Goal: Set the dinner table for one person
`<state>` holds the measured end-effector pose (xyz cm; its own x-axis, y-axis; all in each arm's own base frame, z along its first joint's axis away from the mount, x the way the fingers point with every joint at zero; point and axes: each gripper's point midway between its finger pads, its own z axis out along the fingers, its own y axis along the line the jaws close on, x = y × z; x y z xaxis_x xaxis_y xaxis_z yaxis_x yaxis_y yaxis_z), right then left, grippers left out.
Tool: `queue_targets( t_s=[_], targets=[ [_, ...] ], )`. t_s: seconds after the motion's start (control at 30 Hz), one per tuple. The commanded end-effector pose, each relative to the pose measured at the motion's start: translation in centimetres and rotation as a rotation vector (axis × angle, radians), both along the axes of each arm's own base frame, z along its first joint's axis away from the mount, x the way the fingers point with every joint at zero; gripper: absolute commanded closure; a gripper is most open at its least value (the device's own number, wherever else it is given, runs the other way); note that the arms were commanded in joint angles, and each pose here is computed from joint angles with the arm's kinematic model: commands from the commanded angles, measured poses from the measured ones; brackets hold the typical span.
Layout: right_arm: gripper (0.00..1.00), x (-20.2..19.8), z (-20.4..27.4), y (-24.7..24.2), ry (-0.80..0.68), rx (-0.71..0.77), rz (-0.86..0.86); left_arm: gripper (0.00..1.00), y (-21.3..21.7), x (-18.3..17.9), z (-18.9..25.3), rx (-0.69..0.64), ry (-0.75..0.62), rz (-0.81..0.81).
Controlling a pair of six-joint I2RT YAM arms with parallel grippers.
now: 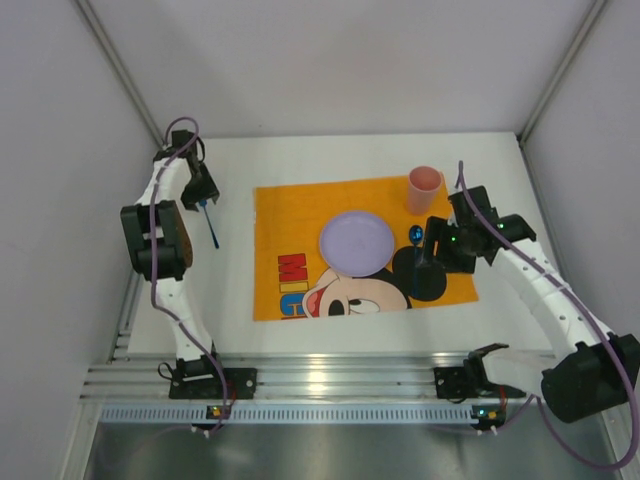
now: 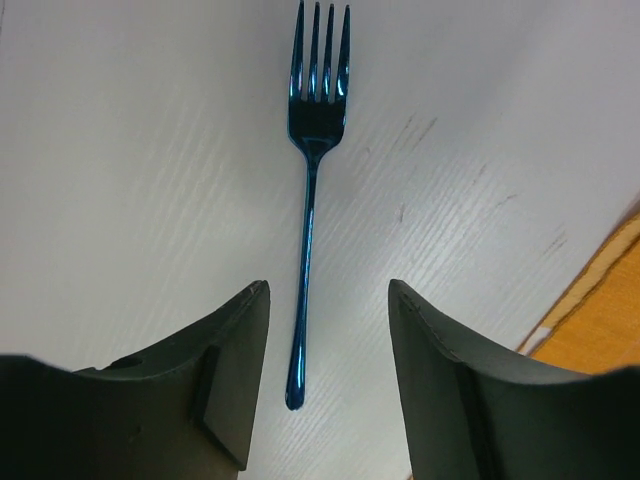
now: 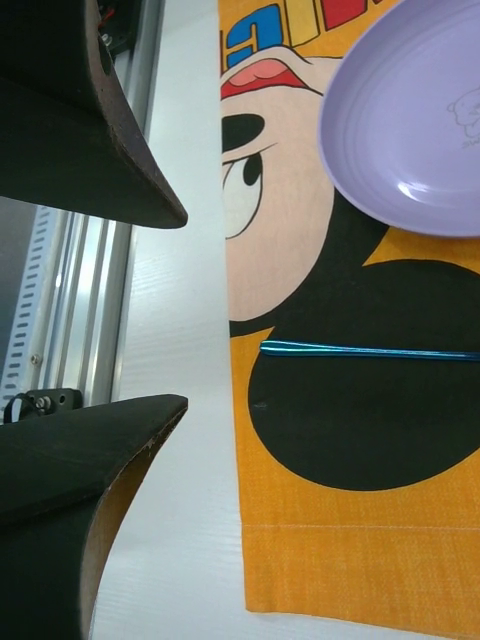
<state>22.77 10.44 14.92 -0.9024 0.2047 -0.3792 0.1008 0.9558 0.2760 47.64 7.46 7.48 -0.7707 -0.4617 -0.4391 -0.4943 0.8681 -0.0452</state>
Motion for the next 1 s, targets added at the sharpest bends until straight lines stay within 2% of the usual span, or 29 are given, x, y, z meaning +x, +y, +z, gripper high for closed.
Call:
queue_targets(
  t_s=[0.0, 0.33, 0.57, 0.6, 0.73, 0.83, 0.97],
  targets=[
    [0.32, -0.4, 1.0, -0.8, -0.021, -0.014, -0.023, 0.44, 0.9, 0.7, -2.3, 0.034, 0.015, -0.004],
    [0.32, -0.6, 0.8, -1.3, -0.001, -0.029, -0.067, 0.62, 0.7, 2.0, -6.4, 0.007, 0.017, -0.016],
    [0.32, 0.2, 0.8, -1.2, 0.007, -0.043, -0.077, 0.90, 1.2, 2.4, -8.7, -0.002, 0.044, -0.009],
    [0.32, 0.4, 0.7, -1.2, 0.014, -0.044, -0.081, 1.00, 0.9, 2.5, -8.9, -0.010, 0.046, -0.016],
    [0.32, 0.9, 1.1, -1.1, 0.005, -0.040, -0.083, 1.00, 0.4, 2.3, -9.7, -0.039, 0.061, -0.044],
    [0.32, 1.1, 1.4, -1.0, -0.004, -0.040, -0.085, 1.00, -1.2, 2.5, -7.8, -0.097, 0.012, -0.069],
    [0.32, 1.3, 1.5, -1.1, -0.019, -0.045, -0.077, 1.00, -4.8, 2.9, -1.3, -0.066, -0.112, -0.130]
  ],
)
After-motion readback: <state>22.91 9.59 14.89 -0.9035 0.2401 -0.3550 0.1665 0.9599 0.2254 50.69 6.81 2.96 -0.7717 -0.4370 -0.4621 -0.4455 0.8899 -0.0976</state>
